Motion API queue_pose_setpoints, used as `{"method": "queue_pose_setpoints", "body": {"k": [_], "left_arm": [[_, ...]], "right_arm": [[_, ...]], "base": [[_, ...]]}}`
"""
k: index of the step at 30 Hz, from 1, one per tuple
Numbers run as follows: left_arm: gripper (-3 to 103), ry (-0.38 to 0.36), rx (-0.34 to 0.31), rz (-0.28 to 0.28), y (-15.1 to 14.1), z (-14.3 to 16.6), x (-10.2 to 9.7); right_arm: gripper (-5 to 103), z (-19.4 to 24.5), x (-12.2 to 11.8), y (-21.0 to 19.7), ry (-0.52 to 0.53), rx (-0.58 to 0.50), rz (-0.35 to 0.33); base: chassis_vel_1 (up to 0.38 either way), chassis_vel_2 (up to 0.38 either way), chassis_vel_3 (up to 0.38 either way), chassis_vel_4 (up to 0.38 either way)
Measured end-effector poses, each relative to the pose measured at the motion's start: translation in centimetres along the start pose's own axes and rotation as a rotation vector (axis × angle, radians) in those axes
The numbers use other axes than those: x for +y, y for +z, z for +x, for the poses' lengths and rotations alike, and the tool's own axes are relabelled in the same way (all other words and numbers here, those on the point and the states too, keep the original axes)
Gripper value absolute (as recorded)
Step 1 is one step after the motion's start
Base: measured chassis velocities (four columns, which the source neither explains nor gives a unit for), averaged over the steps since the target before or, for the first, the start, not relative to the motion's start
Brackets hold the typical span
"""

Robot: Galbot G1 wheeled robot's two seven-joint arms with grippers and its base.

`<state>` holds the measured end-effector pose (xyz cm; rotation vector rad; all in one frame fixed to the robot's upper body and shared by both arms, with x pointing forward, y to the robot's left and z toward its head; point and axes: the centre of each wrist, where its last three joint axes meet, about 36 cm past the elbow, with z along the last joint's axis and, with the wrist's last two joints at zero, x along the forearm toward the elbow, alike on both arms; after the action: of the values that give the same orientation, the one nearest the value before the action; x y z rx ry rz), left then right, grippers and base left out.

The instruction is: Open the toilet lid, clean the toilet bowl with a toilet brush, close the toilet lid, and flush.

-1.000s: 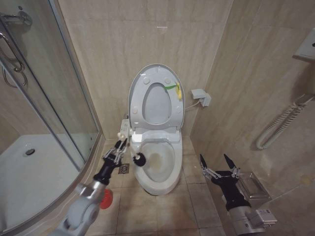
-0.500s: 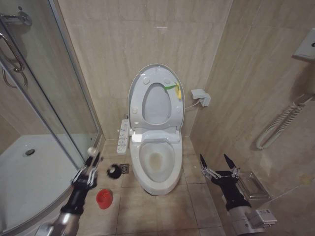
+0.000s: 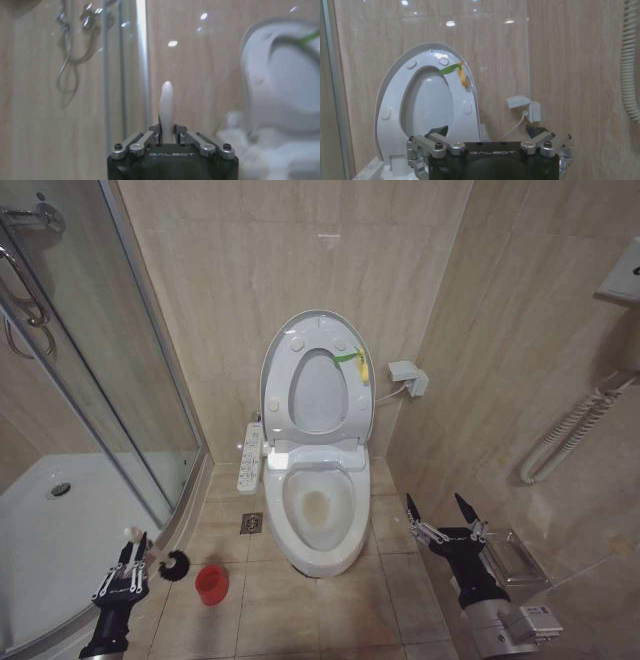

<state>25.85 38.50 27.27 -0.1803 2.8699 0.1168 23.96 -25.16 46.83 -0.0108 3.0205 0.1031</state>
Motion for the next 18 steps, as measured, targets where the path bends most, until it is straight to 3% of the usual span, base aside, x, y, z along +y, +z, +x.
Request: {"method": "queue_pose_setpoints", "body": {"k": [1,5,8,18], "left_arm": [[19,0.0,0.0,0.0,0.0,0.0,0.0],[19,0.001,0.022,0.015,5.0,-1.1,1.8],[19,0.018,0.014,0.024,6.5,-1.7,2.1],[19,0.063,0.049,0.087,10.2,-2.9,1.2]], "right_arm": [[100,0.0,0.0,0.0,0.0,0.0,0.0],[100,0.0,0.0,0.0,0.0,0.0,0.0],[100,0.0,0.0,0.0,0.0,0.0,0.0],[100,0.0,0.0,0.0,0.0,0.0,0.0]], "base": [[0.0,0.0,0.0,0.0],[0.0,0.0,0.0,0.0],[0.0,0.0,0.0,0.0],[0.0,0.0,0.0,0.0]]}}
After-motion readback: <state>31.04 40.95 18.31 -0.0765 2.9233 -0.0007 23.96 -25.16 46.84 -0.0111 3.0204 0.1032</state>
